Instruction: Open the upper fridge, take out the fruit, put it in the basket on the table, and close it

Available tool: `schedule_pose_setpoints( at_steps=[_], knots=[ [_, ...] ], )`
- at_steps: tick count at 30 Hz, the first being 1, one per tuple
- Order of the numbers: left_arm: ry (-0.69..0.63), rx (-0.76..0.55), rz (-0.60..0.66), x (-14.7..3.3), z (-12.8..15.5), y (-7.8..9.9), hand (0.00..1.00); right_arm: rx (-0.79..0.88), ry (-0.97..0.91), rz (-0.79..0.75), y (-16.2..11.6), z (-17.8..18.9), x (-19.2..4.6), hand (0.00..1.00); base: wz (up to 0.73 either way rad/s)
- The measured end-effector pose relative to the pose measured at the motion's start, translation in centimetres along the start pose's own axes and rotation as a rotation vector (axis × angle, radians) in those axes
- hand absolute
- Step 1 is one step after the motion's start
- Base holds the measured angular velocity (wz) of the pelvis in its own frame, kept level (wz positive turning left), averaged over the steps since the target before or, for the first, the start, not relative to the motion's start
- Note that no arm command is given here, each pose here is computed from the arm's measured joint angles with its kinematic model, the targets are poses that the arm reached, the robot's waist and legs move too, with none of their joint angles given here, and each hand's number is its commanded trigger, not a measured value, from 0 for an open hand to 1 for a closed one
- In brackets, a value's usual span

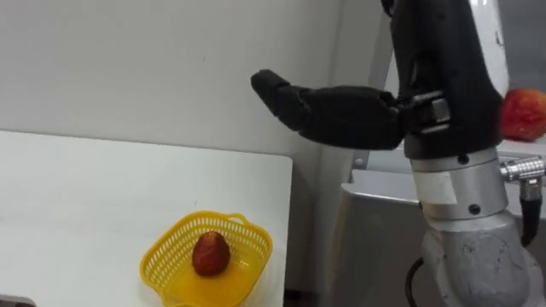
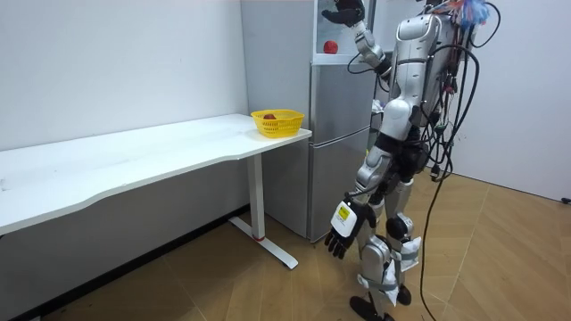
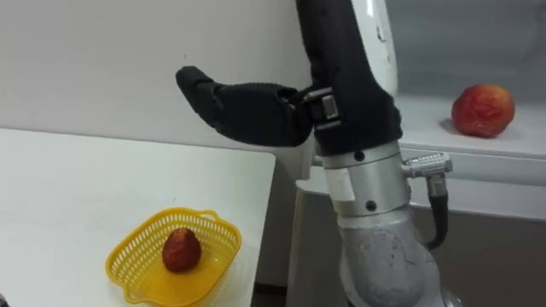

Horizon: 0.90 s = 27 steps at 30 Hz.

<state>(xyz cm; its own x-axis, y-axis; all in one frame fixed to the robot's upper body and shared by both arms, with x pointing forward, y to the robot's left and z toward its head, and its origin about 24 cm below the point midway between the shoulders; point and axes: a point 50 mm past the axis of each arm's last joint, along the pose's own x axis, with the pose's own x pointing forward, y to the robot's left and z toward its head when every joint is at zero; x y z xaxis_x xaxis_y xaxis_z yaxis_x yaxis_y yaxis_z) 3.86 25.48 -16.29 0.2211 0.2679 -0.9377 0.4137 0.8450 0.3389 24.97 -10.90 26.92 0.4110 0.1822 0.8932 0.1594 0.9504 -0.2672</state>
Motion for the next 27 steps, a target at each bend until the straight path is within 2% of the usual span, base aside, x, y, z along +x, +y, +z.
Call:
schedule_pose_setpoints(
  at_steps=[11, 27],
  knots=[
    [0.033, 0.001, 0.007, -0.1, -1.0, -0.5, 0.00, -0.091, -0.064, -0.246, -4.1, 0.8, 0.1, 0.00, -0.08],
    [0.049, 0.003, -0.003, -0.3, -1.7, -0.8, 0.00, -0.235, 0.009, -0.409, -8.1, -1.1, -0.7, 0.00, -0.02]
  ],
)
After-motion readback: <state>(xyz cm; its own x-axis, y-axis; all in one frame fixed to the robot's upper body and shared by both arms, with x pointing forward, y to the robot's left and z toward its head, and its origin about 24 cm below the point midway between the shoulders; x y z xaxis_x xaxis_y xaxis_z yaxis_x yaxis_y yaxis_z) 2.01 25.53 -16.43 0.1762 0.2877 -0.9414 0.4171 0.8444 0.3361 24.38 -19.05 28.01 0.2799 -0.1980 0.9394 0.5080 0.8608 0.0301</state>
